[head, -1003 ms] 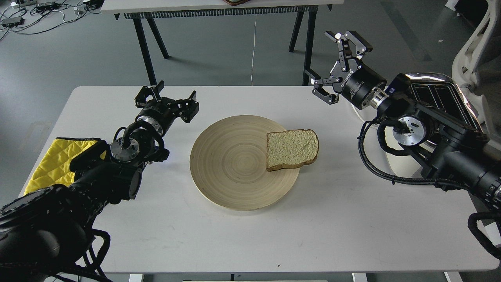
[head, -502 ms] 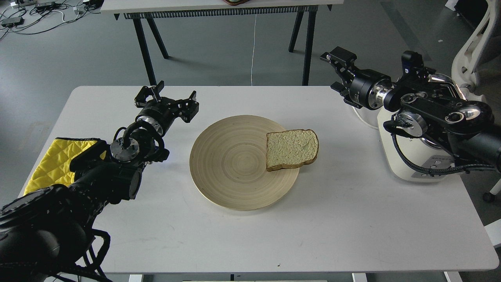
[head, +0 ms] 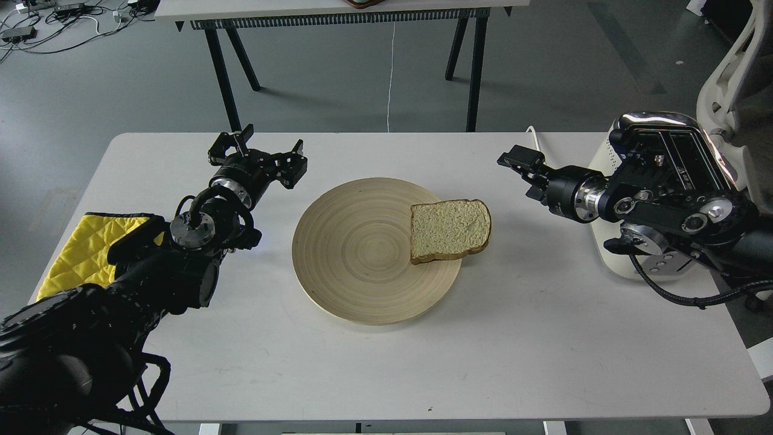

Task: Put bread in toaster with right arm
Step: 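Move the right gripper down to the bread slice on the plate, then close the right gripper on the edge of the bread slice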

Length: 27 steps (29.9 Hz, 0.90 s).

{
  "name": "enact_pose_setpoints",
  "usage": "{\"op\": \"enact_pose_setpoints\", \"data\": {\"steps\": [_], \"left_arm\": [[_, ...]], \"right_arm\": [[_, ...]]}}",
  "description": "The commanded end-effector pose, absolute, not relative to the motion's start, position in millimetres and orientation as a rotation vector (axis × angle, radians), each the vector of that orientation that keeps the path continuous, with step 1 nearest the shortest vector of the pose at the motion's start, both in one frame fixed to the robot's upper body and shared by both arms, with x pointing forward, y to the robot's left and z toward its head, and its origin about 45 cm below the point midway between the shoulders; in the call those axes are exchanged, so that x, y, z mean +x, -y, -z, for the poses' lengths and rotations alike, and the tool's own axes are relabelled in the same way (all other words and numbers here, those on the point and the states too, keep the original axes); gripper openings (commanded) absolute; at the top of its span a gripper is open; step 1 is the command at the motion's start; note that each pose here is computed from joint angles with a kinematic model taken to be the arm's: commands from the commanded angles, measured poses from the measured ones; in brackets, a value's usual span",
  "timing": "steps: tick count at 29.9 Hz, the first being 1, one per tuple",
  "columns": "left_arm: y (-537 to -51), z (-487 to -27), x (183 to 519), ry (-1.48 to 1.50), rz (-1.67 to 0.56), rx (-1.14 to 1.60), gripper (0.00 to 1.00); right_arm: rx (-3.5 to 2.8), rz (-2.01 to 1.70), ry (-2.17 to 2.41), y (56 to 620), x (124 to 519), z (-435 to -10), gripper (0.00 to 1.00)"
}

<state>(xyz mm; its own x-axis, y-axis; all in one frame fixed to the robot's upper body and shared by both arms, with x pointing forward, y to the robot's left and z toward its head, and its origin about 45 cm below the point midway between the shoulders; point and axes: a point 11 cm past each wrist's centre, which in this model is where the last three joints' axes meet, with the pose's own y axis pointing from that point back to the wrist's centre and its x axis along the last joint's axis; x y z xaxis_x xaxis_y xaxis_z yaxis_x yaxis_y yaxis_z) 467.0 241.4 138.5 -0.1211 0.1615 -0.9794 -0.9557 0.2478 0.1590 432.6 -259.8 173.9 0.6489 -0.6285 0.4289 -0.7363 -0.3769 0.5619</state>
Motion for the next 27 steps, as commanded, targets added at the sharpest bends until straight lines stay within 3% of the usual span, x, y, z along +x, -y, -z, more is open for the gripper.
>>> {"op": "enact_pose_setpoints", "data": {"steps": [1,12,17,20,24,27], "left_arm": [[-241.7,-137.7,466.5,-1.316,-1.179,-0.839,1.00],[-241.5,-138.4,466.9,-1.315,-1.178,-0.839,1.00],[-241.5,-138.4,466.9,-1.315,-1.178,-0.839,1.00],[-241.5,-138.4,466.9,-1.315,-1.178,-0.839,1.00],[-241.7,-137.7,466.5,-1.316,-1.179,-0.839,1.00],[-241.5,-138.4,466.9,-1.315,-1.178,-0.839,1.00]], "right_arm": [[2.120,-0.176,1.052,251.3,423.3,-164.4,0.98],[2.162,-0.142,0.927,223.1,398.7,-144.4,0.96],[2.182,-0.128,0.899,215.8,391.9,-142.6,0.89],[2.182,-0.125,0.896,216.3,390.9,-142.3,0.77],[2.183,-0.126,0.897,216.2,390.9,-142.5,0.73],[2.181,-0.126,0.897,217.2,390.8,-142.3,0.65]]}}
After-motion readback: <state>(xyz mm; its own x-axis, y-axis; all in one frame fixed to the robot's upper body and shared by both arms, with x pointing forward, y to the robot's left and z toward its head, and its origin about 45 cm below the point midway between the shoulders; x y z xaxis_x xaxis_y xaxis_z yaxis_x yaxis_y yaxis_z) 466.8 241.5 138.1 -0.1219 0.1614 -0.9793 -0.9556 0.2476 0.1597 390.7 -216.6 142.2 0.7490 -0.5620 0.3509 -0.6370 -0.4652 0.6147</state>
